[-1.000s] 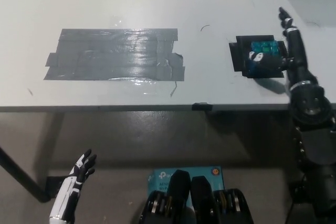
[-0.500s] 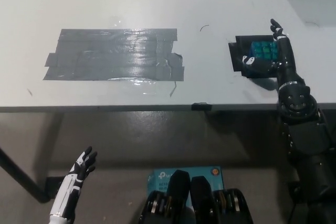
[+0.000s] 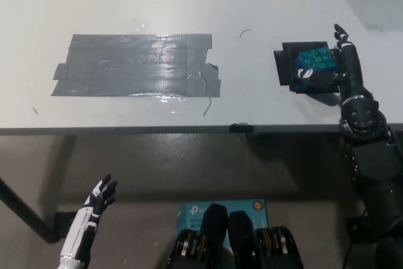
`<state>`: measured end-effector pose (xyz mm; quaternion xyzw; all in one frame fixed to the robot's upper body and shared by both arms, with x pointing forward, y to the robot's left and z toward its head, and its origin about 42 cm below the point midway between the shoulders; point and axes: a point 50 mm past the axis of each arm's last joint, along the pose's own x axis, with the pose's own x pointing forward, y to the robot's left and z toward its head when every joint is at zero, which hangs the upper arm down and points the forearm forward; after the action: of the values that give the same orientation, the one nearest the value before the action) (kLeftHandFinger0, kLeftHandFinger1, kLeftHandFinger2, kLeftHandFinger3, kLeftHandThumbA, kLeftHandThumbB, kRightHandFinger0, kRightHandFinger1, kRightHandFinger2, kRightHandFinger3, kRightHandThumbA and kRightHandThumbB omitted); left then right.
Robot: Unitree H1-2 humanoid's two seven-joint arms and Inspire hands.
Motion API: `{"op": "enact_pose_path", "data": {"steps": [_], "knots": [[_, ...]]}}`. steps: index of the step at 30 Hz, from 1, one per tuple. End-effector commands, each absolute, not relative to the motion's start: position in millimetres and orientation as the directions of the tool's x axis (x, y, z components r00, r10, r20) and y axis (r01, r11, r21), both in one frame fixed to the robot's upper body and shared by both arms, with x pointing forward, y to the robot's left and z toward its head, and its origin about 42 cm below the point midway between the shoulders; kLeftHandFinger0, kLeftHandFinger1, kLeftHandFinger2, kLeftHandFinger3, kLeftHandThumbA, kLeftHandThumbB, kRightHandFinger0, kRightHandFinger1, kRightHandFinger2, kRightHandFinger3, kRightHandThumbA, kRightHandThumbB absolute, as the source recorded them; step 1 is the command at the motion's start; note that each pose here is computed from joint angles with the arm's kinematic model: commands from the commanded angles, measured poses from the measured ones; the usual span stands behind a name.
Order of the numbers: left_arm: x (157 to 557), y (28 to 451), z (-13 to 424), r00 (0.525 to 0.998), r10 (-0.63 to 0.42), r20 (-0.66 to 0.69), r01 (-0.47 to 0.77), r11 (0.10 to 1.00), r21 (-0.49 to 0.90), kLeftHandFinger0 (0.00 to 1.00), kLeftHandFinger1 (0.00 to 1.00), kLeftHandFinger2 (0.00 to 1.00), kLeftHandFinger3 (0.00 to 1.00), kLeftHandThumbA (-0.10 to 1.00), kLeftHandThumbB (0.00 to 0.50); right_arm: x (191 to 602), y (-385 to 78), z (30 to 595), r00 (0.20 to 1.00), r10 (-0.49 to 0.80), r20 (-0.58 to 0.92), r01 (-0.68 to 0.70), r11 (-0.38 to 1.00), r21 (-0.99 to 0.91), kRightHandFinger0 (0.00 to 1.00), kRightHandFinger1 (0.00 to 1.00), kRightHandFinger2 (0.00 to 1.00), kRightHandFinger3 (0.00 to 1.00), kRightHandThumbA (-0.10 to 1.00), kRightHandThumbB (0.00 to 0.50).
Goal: A rubick's cube is kept in the black marked spot on the table and the robot uses its right arm to pick it up and hands it to a person
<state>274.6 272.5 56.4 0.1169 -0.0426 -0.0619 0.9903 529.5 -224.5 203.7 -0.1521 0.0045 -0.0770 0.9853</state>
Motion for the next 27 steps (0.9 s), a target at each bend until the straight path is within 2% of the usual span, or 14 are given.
{"op": "enact_pose_path", "data": {"steps": [1, 6, 9, 14, 22, 27], "knots": [[279.6, 274.2, 69.0, 0.980, -0.165, 0.114, 0.130, 0.955, 0.267, 1.00, 1.00, 1.00, 1.00, 1.00, 0.310, 537.5, -212.8, 228.8, 0.986, -0.150, 0.078, 0.166, 0.949, -0.268, 1.00, 1.00, 1.00, 1.00, 0.94, 0.446], [283.0, 272.6, 71.5, 0.979, -0.167, 0.117, 0.132, 0.956, 0.262, 1.00, 1.00, 1.00, 1.00, 1.00, 0.325, 538.7, -208.1, 234.1, 0.986, -0.144, 0.088, 0.161, 0.956, -0.245, 1.00, 1.00, 1.00, 1.00, 0.91, 0.448], [285.9, 273.4, 74.2, 0.978, -0.172, 0.116, 0.136, 0.954, 0.267, 1.00, 1.00, 1.00, 1.00, 1.00, 0.323, 539.8, -207.9, 233.3, 0.988, -0.134, 0.082, 0.152, 0.952, -0.265, 1.00, 1.00, 1.00, 1.00, 0.94, 0.449], [286.8, 272.8, 73.4, 0.978, -0.173, 0.117, 0.136, 0.953, 0.272, 1.00, 1.00, 1.00, 1.00, 1.00, 0.295, 537.1, -206.6, 220.2, 0.991, -0.129, 0.040, 0.135, 0.953, -0.272, 1.00, 1.00, 1.00, 1.00, 0.94, 0.427], [289.5, 272.8, 78.4, 0.977, -0.177, 0.116, 0.140, 0.952, 0.273, 1.00, 1.00, 1.00, 1.00, 1.00, 0.302, 540.3, -208.5, 201.9, 0.989, -0.146, -0.029, 0.133, 0.954, -0.270, 1.00, 1.00, 1.00, 1.00, 0.89, 0.472], [290.0, 273.0, 77.9, 0.977, -0.178, 0.120, 0.140, 0.951, 0.275, 1.00, 1.00, 1.00, 1.00, 1.00, 0.299, 541.5, -218.0, 186.2, 0.981, -0.161, -0.108, 0.124, 0.951, -0.284, 1.00, 1.00, 1.00, 1.00, 0.85, 0.415]]}}
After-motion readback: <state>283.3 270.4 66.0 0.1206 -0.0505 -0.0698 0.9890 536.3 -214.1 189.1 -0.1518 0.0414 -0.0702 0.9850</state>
